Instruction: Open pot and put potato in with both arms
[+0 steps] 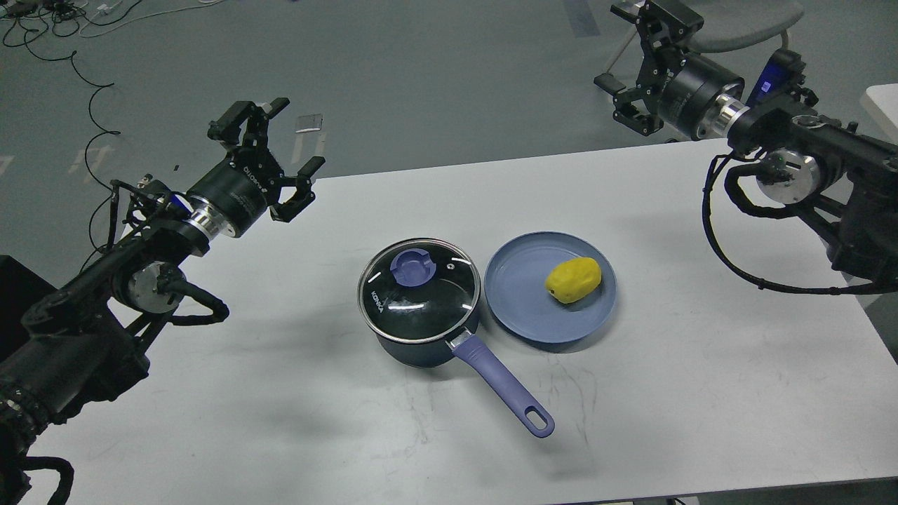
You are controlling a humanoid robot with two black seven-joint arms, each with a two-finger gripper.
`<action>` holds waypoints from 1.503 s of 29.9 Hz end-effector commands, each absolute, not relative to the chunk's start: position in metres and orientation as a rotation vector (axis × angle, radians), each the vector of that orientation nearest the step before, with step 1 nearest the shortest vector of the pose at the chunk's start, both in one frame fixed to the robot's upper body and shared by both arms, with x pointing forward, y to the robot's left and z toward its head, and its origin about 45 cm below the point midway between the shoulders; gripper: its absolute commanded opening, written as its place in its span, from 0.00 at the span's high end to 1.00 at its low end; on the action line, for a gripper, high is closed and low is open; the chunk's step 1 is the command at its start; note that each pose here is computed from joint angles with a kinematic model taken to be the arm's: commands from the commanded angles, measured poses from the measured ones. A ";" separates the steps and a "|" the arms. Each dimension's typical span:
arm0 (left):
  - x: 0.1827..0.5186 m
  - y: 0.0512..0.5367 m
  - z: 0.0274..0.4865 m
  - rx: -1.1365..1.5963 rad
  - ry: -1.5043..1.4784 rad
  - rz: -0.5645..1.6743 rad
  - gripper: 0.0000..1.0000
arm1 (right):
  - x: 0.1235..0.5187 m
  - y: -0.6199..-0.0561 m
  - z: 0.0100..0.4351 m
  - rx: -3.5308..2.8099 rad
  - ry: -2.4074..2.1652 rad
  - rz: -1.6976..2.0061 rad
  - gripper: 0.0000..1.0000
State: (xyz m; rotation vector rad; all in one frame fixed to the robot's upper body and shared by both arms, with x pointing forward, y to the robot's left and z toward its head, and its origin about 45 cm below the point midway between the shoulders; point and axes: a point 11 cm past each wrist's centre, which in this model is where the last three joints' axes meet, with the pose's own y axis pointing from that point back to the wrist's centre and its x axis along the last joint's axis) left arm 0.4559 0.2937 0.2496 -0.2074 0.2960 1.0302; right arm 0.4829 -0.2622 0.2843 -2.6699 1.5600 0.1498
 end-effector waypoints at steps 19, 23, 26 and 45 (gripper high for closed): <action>0.460 0.274 0.221 -0.195 0.345 1.069 0.02 | 0.483 -0.222 0.258 -2.699 1.708 0.249 0.00; 0.461 0.269 0.213 -0.193 0.361 1.073 0.02 | 0.480 -0.225 0.253 -2.702 1.717 0.263 0.00; 0.462 0.267 0.215 -0.193 0.361 1.068 0.02 | 0.479 -0.219 0.253 -2.701 1.696 0.277 0.00; 0.462 0.286 0.220 -0.197 0.339 1.101 0.02 | 0.462 -0.222 0.217 -2.722 1.714 0.382 0.00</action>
